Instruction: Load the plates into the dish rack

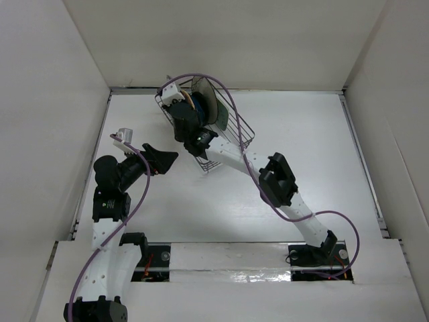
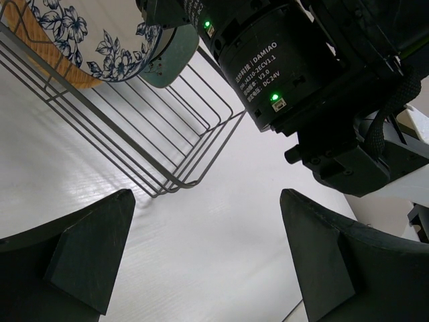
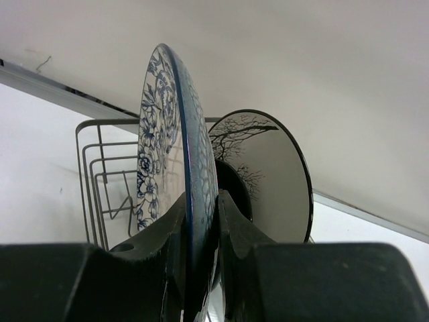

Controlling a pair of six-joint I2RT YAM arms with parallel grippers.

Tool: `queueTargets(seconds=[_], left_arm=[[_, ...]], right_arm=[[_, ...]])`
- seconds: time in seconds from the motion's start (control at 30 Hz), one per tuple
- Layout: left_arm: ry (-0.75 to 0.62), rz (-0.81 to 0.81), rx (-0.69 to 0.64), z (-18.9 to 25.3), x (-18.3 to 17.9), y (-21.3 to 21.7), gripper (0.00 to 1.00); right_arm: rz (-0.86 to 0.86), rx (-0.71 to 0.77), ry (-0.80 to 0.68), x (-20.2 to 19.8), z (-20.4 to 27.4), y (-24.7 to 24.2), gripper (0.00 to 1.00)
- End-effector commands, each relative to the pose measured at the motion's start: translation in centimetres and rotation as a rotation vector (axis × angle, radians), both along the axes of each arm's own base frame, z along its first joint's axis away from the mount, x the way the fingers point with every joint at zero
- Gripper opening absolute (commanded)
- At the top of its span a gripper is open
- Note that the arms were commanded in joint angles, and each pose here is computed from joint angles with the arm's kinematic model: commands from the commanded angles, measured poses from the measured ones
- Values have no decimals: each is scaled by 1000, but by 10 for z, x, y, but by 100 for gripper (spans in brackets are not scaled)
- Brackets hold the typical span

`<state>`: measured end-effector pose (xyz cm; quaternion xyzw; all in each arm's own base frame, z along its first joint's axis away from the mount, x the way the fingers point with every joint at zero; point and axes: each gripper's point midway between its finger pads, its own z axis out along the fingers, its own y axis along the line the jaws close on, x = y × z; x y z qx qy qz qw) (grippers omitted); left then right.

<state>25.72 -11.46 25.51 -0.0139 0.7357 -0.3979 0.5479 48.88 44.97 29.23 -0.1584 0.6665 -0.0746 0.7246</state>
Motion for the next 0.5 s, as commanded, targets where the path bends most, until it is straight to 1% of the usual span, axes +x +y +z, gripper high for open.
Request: queueTargets(seconds=[0.0,0.17,0.27,0.47], left_arm=[[-82,-14,16,24,0,-1,88],[-82,-11,17,24,0,-1,88],[-79,-9,15,23,1,-1,88],[-82,-6,17,24,1,0,88]], right_arm=[[-113,171,-141,0,89,-48,0],[-110,191,-151,3,100,-58,0],[-76,202,-141,7,102,-58,0],[-14,216,-77,9,73,-42,0]])
